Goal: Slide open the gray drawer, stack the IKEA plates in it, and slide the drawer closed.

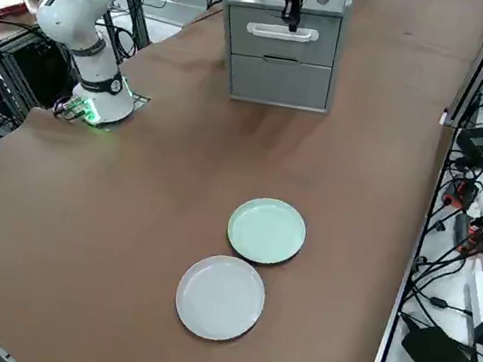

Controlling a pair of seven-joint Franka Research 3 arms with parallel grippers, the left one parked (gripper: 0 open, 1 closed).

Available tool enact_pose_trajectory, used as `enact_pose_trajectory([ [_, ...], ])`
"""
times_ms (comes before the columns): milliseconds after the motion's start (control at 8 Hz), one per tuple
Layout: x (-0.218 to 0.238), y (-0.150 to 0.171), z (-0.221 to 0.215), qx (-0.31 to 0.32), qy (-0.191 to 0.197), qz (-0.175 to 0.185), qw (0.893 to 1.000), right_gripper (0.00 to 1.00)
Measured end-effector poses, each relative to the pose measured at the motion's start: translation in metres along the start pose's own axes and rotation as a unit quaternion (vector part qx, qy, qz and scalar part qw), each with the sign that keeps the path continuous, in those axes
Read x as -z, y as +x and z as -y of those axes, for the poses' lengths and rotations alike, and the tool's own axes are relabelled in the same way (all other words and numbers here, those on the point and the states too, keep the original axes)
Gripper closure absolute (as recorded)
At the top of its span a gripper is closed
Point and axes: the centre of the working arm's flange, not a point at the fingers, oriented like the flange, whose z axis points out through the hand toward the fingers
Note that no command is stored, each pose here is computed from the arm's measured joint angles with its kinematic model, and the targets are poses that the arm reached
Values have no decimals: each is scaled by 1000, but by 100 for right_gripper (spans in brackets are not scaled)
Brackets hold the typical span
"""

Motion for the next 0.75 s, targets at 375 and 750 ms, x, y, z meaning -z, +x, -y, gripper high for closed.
enact_pose_trajectory([
  [375, -18, -5, 12, 0, 17, 7, 1000, 100],
  [750, -37, -8, 8, -8, 21, 5, 1000, 100],
])
